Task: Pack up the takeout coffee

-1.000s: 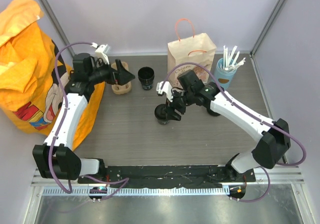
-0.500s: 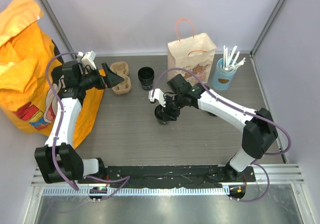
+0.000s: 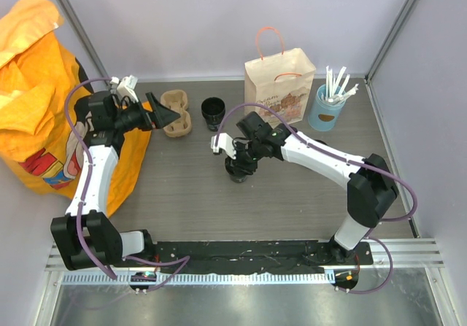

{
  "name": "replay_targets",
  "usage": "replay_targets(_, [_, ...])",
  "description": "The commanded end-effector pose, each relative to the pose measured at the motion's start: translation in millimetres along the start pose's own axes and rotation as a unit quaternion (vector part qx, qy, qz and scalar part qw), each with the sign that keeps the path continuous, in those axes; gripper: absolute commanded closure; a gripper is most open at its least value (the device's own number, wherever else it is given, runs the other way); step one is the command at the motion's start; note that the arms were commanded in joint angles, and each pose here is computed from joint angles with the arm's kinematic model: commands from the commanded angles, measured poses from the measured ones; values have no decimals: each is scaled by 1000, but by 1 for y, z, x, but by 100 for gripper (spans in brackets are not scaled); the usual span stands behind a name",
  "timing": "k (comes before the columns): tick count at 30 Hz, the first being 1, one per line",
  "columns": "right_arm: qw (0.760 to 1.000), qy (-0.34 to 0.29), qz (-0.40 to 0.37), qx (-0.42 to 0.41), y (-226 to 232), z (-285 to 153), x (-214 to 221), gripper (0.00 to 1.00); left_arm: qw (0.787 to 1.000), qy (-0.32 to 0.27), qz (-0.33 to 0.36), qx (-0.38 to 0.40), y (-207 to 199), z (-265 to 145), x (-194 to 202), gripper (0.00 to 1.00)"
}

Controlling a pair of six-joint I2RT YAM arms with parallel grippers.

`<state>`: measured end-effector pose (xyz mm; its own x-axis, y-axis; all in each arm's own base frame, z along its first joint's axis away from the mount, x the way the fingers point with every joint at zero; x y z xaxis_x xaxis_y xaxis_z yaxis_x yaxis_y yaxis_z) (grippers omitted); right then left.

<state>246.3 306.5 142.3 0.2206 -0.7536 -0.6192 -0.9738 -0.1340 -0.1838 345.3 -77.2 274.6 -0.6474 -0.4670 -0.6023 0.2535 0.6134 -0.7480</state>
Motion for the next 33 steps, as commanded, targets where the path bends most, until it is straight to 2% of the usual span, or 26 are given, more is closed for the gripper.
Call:
replay_targets(1, [999, -8, -25, 35, -15, -4, -12, 68, 1000, -14, 12, 24, -12, -5, -6, 0])
replay_targets(8, [999, 10, -29, 38, -15, 2, -5, 72, 999, -15, 11, 27, -12, -5, -7, 0])
replay_targets(10, [999, 12, -29, 35, -14, 4, -5, 78, 999, -15, 12, 28, -13, -4, -7, 0])
replay_targets(18, [999, 32, -28, 21, -12, 1, -2, 80, 999, -15, 10, 29, -13, -3, -10, 0])
replay_targets(19, [999, 33, -27, 20, -12, 0, -3, 81, 999, -14, 10, 31, -14, -3, -11, 0])
replay_targets(20, [999, 36, -26, 17, -11, -1, -2, 88, 999, -13, 7, 30, -13, -2, -11, 0])
replay_targets(23, [999, 37, -25, 19, -13, -4, -5, 98, 999, -12, 7, 35, -15, -2, -13, 0])
replay_targets(29, [998, 16, -20, 51, -27, -28, -31, 99, 999, -14, 10, 37, -20, 7, -27, 0])
replay_targets(33, [994, -18, -26, 102, -44, -66, -67, 99, 998, -27, 41, 45, -42, 22, -50, 0])
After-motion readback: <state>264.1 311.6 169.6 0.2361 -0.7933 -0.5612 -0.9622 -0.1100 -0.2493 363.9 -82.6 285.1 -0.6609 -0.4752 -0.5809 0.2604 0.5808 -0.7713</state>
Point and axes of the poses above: each gripper's point midway between its finger pads, its own z axis out along the fingers, its own y axis along the line the jaws close on, x = y × z, the point moved 2 cm from there along -z, back along the fingers, and after that the axes turned 13 degrees about -z, right-handed, at the moved point
